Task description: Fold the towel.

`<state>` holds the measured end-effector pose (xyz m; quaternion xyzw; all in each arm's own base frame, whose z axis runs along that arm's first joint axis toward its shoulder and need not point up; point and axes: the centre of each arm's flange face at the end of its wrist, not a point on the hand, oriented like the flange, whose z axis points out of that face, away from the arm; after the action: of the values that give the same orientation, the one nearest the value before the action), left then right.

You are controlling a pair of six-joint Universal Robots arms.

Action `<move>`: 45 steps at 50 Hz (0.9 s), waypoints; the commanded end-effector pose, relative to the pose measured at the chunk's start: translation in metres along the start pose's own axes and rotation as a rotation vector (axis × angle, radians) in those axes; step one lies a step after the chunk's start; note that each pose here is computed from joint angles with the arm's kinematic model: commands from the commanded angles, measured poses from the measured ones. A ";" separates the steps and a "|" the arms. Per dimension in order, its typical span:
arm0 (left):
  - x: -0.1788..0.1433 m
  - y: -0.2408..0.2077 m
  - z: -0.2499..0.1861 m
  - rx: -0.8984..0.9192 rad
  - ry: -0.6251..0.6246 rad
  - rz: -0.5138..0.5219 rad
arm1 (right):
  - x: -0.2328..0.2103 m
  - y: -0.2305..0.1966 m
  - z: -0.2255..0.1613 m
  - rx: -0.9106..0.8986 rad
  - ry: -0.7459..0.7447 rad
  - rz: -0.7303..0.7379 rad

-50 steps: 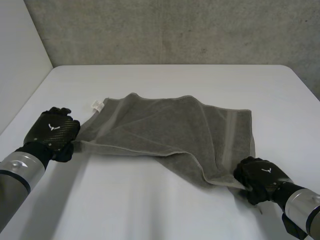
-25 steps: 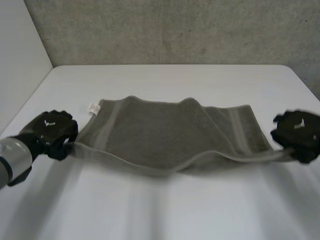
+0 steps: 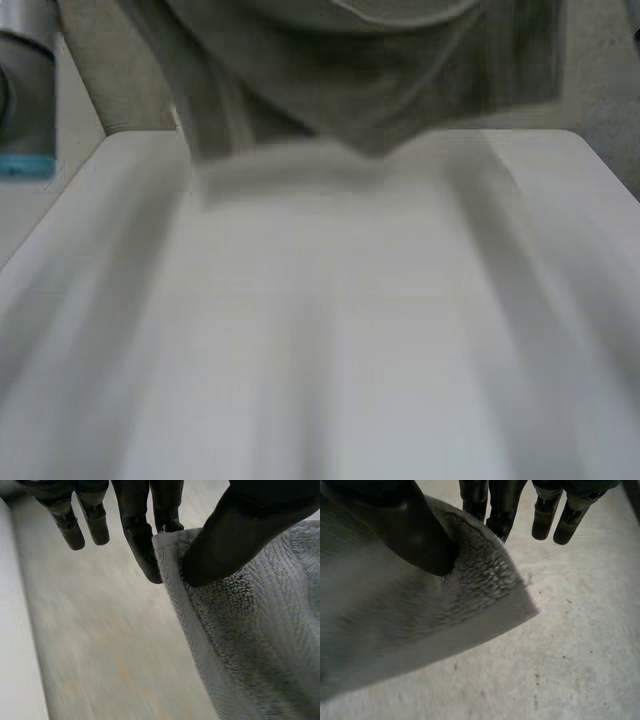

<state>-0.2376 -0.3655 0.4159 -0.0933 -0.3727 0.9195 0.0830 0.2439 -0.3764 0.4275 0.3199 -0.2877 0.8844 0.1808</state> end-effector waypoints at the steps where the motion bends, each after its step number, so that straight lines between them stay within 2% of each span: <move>1: 0.002 -0.005 -0.011 -0.005 0.090 -0.016 | -0.016 0.009 -0.032 -0.083 -0.205 0.183; 3: 0.009 0.025 -0.031 -0.098 0.175 -0.022 | -0.027 0.023 -0.051 -0.143 -0.298 0.220; 4: 0.010 0.025 -0.031 -0.098 0.176 -0.022 | -0.027 0.023 -0.051 -0.143 -0.299 0.220; 6: 0.004 0.061 -0.057 -0.222 0.221 -0.023 | -0.035 0.047 -0.072 -0.230 -0.369 0.257; 7: 0.004 0.061 -0.057 -0.223 0.221 -0.023 | -0.035 0.047 -0.072 -0.230 -0.370 0.257; 9: -0.007 0.093 -0.088 -0.362 0.238 -0.032 | -0.053 0.065 -0.102 -0.319 -0.463 0.317; 10: -0.007 0.093 -0.088 -0.362 0.238 -0.032 | -0.053 0.065 -0.102 -0.320 -0.464 0.318; 12: -0.008 0.126 -0.123 -0.511 0.259 -0.063 | -0.078 0.079 -0.139 -0.394 -0.586 0.363; 13: -0.008 0.126 -0.123 -0.512 0.259 -0.063 | -0.078 0.079 -0.139 -0.395 -0.587 0.364; 16: -0.010 0.147 -0.156 -0.644 0.278 -0.079 | -0.096 0.089 -0.173 -0.456 -0.686 0.366; 20: -0.028 0.162 -0.189 -0.775 0.291 -0.015 | -0.108 0.100 -0.212 -0.538 -0.789 0.318; 25: -0.032 0.162 -0.207 -0.844 0.335 0.040 | -0.118 0.096 -0.236 -0.590 -0.893 0.320; 28: -0.033 0.155 -0.213 -0.881 0.358 0.035 | -0.116 0.088 -0.240 -0.616 -0.928 0.348; 45: -0.034 0.088 -0.213 -0.956 0.382 -0.037 | -0.053 0.052 -0.236 -0.660 -0.900 0.291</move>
<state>-0.1638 -0.3097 0.1919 -0.2814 -0.7272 0.6178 0.1019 0.1536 -0.2904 0.2077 0.5405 -0.6451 0.5400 -0.0098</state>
